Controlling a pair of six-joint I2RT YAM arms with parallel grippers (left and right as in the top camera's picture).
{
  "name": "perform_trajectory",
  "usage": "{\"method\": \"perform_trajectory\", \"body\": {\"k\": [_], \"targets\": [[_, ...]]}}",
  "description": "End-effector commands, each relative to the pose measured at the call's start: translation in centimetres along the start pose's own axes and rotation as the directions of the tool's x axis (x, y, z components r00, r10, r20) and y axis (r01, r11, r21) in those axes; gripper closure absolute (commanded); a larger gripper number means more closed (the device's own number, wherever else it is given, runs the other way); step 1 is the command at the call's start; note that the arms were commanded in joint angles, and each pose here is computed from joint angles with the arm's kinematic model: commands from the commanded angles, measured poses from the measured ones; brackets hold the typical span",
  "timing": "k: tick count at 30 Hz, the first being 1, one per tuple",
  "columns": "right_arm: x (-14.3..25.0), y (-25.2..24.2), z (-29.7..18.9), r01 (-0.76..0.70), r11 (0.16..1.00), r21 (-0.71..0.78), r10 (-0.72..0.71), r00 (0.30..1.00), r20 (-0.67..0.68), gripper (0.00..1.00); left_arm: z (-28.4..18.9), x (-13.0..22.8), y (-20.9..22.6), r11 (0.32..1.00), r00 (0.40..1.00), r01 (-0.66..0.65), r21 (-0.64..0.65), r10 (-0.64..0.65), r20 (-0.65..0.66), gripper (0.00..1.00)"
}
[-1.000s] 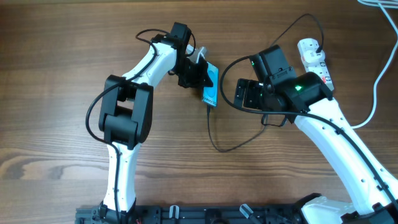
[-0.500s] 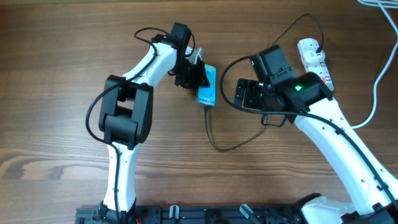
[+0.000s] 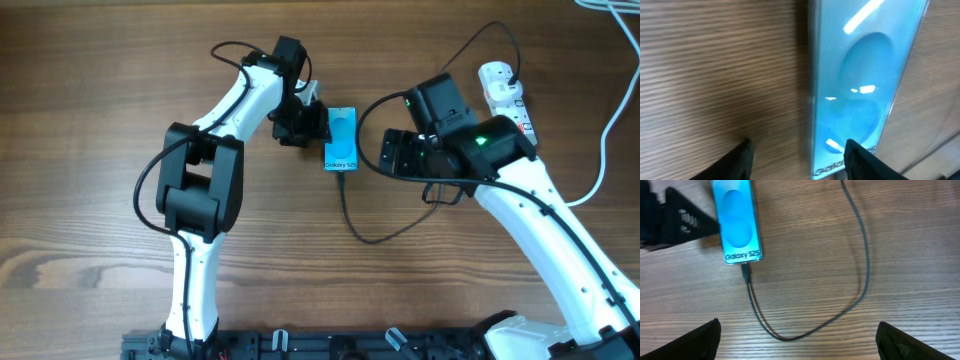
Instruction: Plug charger to phone and switch on socket
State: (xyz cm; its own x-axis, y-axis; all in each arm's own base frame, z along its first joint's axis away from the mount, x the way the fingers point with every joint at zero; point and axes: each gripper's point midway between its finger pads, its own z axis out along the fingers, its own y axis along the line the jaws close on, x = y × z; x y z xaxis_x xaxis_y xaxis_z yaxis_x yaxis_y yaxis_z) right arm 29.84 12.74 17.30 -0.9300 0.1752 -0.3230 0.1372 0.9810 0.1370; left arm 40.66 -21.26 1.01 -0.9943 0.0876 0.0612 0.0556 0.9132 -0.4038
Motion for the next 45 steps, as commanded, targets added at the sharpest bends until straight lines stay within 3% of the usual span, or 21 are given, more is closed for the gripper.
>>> {"method": "perform_trajectory", "body": {"k": [1, 5, 10, 16, 25, 30, 38, 45], "targets": [[-1.4, -1.6, -1.0, -0.030, 0.993, -0.111, 0.025, 0.999, -0.042, 0.00, -6.3, -1.1, 0.2, 0.999, 0.989, -0.015, -0.038, 0.020, 0.144, 0.00], [-4.7, -6.8, -2.6, -0.140, 0.979, -0.150, 0.134, 0.990, -0.049, 0.00, -14.6, -1.0, -2.4, 0.998, 0.943, -0.066, -0.016, 0.068, 0.326, 0.00], [-11.8, -14.6, -5.4, -0.349, 0.926, -0.141, 0.368, 0.919, 0.144, 0.00, -20.3, 0.4, -4.6, 0.993, 0.889, -0.121, -0.004, 0.110, 0.445, 0.00], [-13.2, -20.4, -3.3, -0.542, 0.840, 0.011, 0.524, 0.817, 0.239, 0.00, -20.4, 0.4, -4.6, 0.993, 0.887, -0.122, -0.004, 0.111, 0.448, 0.00], [-16.1, -25.7, 3.4, -0.579, 0.808, 0.109, 0.584, 0.812, -0.012, 0.01, -20.4, 0.4, -4.6, 0.993, 0.887, -0.122, -0.004, 0.111, 0.448, 0.00], [-15.2, -28.2, 8.7, -0.656, 0.738, 0.161, 0.672, 0.736, -0.083, 0.01, -20.4, 0.4, -4.6, 0.993, 0.887, -0.122, -0.004, 0.111, 0.448, 0.00], [-16.2, -31.1, 11.5, -0.736, 0.641, 0.218, 0.749, 0.662, 0.029, 0.01, -20.4, 0.4, -4.6, 0.993, 0.887, -0.122, -0.004, 0.111, 0.448, 0.00], [-15.8, -31.3, 13.0, -0.732, 0.647, 0.216, 0.745, 0.667, 0.029, 0.01, -20.4, 0.4, -4.6, 0.993, 0.887, -0.122, -0.004, 0.111, 0.448, 0.00]]}}
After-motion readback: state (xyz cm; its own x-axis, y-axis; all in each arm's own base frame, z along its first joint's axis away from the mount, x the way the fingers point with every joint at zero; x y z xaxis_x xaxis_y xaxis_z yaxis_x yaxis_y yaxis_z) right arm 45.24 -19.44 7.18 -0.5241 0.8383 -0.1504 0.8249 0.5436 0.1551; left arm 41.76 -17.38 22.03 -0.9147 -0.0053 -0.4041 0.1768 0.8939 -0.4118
